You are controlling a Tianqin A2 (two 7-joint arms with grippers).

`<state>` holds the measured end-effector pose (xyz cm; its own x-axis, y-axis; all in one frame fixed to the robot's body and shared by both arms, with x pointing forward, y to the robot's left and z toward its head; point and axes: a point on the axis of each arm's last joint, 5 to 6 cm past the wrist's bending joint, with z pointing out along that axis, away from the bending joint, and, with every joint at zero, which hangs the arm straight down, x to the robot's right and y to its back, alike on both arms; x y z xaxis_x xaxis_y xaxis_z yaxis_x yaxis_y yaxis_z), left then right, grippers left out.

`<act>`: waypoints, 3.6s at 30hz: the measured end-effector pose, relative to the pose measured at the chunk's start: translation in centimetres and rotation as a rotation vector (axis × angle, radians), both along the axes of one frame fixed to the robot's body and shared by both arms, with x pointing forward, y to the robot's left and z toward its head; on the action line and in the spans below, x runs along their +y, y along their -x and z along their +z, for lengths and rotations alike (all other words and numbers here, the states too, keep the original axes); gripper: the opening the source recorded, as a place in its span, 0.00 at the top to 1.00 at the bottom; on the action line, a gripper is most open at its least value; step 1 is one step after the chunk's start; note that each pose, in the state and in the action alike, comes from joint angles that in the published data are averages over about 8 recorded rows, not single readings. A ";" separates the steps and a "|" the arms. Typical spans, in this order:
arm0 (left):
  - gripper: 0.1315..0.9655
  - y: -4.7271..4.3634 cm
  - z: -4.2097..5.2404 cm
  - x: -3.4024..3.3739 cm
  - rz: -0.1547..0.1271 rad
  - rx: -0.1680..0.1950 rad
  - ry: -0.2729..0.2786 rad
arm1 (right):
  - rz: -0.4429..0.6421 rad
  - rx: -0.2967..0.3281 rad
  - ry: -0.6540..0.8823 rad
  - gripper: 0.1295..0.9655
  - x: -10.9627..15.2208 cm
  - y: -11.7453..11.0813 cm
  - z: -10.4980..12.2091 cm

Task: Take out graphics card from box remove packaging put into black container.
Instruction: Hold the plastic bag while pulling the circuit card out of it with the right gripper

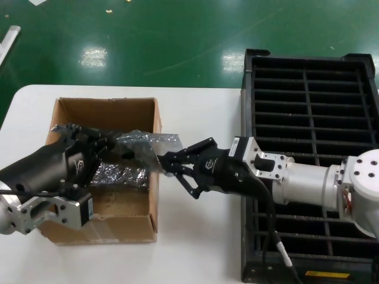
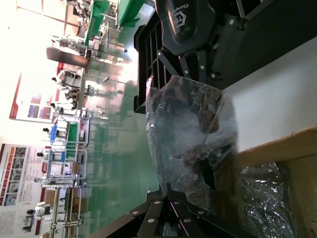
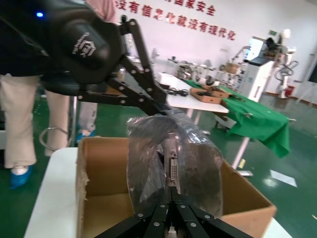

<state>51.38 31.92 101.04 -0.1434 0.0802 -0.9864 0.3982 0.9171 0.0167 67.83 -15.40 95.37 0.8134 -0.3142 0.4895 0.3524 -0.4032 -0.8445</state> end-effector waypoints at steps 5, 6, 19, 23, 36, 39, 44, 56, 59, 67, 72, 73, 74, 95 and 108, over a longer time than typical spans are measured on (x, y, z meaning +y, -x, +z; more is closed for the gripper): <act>0.99 0.00 0.00 0.00 0.000 0.000 0.000 | 0.036 -0.002 0.010 0.98 0.3 -0.4 0.1; 0.99 0.00 0.00 0.00 0.000 0.000 0.000 | 0.041 -0.002 0.010 0.98 0.3 -0.5 0.1; 0.99 0.00 0.00 0.00 0.000 0.000 0.000 | 0.056 0.004 -0.021 0.83 1.0 -0.4 -0.2; 0.99 0.00 0.00 0.00 0.000 0.000 0.000 | 0.051 0.010 -0.038 0.77 1.4 -0.4 -0.4; 0.99 0.00 0.00 0.00 0.000 0.000 0.000 | 0.013 0.024 -0.090 0.86 2.1 -0.9 -0.9; 0.99 0.00 0.00 0.00 0.000 0.000 0.000 | 0.011 0.024 -0.093 0.90 2.1 -0.7 -0.9; 0.99 0.00 0.00 0.00 0.000 0.000 0.000 | 0.017 0.019 -0.093 0.93 2.1 -0.2 -0.8; 0.99 0.00 0.00 0.00 0.000 0.000 0.000 | 0.032 -0.036 -0.073 0.93 1.2 2.2 0.9; 0.99 0.00 0.00 0.00 0.000 0.000 0.000 | 0.026 -0.056 -0.069 0.93 0.8 2.8 1.4; 0.99 0.00 0.00 0.00 0.000 0.000 0.000 | 0.002 -0.095 -0.067 0.93 0.3 3.6 2.2; 0.99 0.00 0.00 0.00 0.000 0.000 0.000 | 0.002 -0.103 -0.063 0.93 0.7 3.6 2.2; 0.99 0.00 0.00 0.00 0.000 0.000 0.000 | 0.003 -0.104 -0.062 0.93 0.7 3.6 2.2; 0.99 0.00 0.00 0.00 0.000 0.000 0.000 | 0.005 -0.105 -0.061 0.93 0.8 3.6 2.3; 0.99 0.00 0.00 0.00 0.000 0.000 0.000 | -0.006 -0.116 -0.026 0.93 -0.9 5.1 2.4; 0.99 0.00 0.00 0.00 0.000 0.000 0.000 | -0.038 -0.145 -0.065 0.93 -1.9 6.4 3.0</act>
<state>51.38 31.92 101.04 -0.1434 0.0802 -0.9864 0.3982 0.9172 0.0167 61.47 -17.32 98.37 0.7226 -0.3784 0.5785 0.4583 -0.3642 -0.8107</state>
